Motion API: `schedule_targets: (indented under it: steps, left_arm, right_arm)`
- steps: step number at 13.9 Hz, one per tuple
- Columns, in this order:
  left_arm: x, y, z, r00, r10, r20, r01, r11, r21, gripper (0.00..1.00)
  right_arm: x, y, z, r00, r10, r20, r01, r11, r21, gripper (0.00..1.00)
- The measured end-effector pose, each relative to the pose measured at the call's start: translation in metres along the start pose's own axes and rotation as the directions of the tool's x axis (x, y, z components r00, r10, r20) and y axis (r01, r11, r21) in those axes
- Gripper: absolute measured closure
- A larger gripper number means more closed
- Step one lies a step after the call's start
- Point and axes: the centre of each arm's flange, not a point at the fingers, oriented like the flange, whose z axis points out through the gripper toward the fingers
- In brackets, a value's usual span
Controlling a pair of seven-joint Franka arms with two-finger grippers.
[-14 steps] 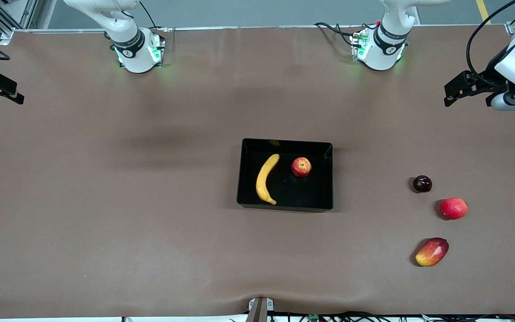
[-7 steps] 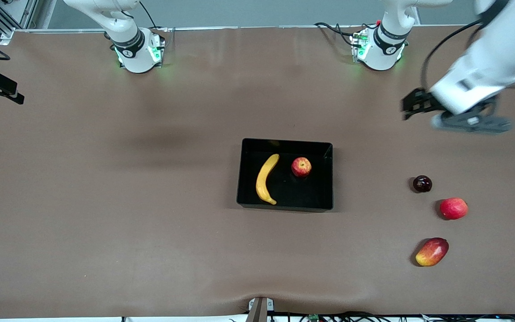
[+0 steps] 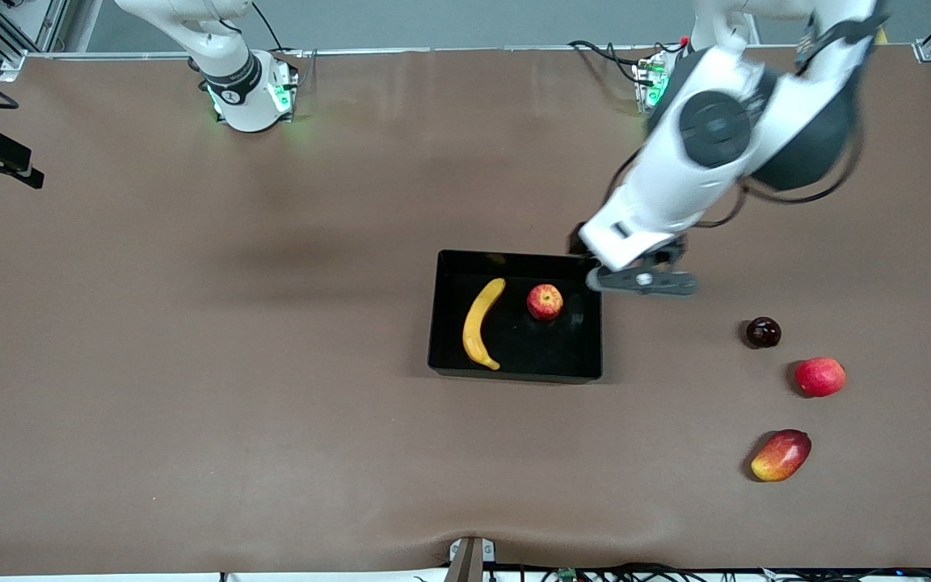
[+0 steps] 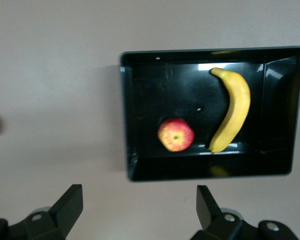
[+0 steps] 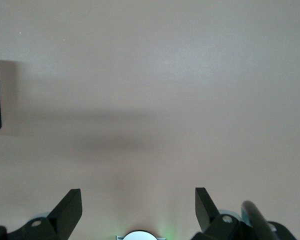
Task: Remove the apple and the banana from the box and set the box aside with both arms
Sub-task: 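Lower the left gripper and grasp the red apple in the tray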
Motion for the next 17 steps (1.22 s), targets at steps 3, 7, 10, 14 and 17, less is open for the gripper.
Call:
schedule_targets:
  steps: [3, 7, 10, 14, 17]
  left_arm:
    - [0.0, 0.043, 0.051, 0.999, -0.032, -0.004, 0.032, 0.999, 0.023, 0.0]
    - [0.0, 0.064, 0.113, 0.999, -0.045, -0.002, 0.045, 0.999, 0.015, 0.0]
    - [-0.004, 0.047, 0.152, 0.999, -0.043, -0.003, 0.043, 0.998, 0.048, 0.0]
    - [-0.009, 0.041, 0.189, 0.996, -0.091, 0.003, 0.091, 0.995, 0.049, 0.0]
    - [-0.01, 0.045, 0.216, 0.991, -0.131, 0.01, 0.13, 0.991, 0.044, 0.0]
  right_arm:
    - [0.0, 0.0, 0.0, 1.0, 0.0, 0.0, 0.0, 1.0, 0.0, 0.0]
    - [0.0, 0.0, 0.0, 1.0, 0.0, 0.0, 0.0, 1.0, 0.0, 0.0]
    - [0.0, 0.0, 0.0, 1.0, 0.001, 0.0, -0.001, 1.0, 0.0, 0.0]
    - [0.0, 0.001, 0.0, 1.0, 0.001, 0.0, -0.001, 1.0, 0.0, 0.0]
    - [0.0, 0.001, 0.0, 1.0, 0.001, 0.0, -0.001, 1.0, 0.0, 0.0]
